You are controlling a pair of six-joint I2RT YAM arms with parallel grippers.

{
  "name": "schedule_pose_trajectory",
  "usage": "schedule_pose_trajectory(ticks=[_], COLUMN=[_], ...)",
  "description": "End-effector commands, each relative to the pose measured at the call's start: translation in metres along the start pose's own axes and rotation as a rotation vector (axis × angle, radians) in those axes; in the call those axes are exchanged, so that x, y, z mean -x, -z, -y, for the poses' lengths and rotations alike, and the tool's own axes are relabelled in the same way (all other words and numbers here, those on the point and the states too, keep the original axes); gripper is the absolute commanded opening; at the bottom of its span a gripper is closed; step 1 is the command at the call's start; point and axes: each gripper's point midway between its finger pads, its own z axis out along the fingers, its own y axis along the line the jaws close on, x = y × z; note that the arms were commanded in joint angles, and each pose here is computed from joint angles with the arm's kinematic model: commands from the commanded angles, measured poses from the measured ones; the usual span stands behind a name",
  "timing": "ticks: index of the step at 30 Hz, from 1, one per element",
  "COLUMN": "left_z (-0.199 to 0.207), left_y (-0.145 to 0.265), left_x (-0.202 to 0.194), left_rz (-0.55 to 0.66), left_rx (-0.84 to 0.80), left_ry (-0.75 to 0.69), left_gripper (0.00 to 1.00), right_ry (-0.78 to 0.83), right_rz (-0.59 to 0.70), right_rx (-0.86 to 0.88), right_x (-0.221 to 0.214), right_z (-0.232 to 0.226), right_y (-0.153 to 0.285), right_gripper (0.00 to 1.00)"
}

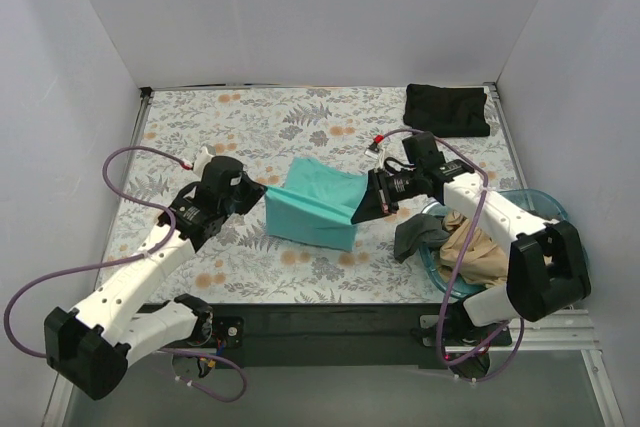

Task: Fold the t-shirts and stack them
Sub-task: Fold the tshirt

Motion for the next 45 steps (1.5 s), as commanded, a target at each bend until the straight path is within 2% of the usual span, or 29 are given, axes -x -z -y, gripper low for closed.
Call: schedule_pose_trajectory(ticks=[1,5,12,32,45], left_z=[0.02,0.031,0.039,0.042,0.033], left_y=[-0.005,-0.019,-0.049,-0.135,-0.195], left_x=[0.036,0.042,0.049,0.053,0.039], left_rz=[0.151,0.172,0.176,0.113,0.023], left_rx=[-0.013,-0.002,0.042,0.051,0.093], left_ry=[0.001,-0.012,-0.038,-0.084,-0.12], left_gripper=[0.0,0.0,0.0,0.0,0.0], right_ry=[0.036,0.017,-0.034,-0.112,-0.191], right_rz=[0.048,0.088,0.087,0.16,0.195], right_rx=[0.032,0.012,0.023,-0.087,-0.132], right_x=[0.023,0.039,0.055,0.111,0.127], right_z=[-0.005,0.007,0.027,0.1,0.155], right_y=[0.011,0.019,0.017,0.014,0.012], right_gripper=[0.01,0.01,0.01,0.01,0.01])
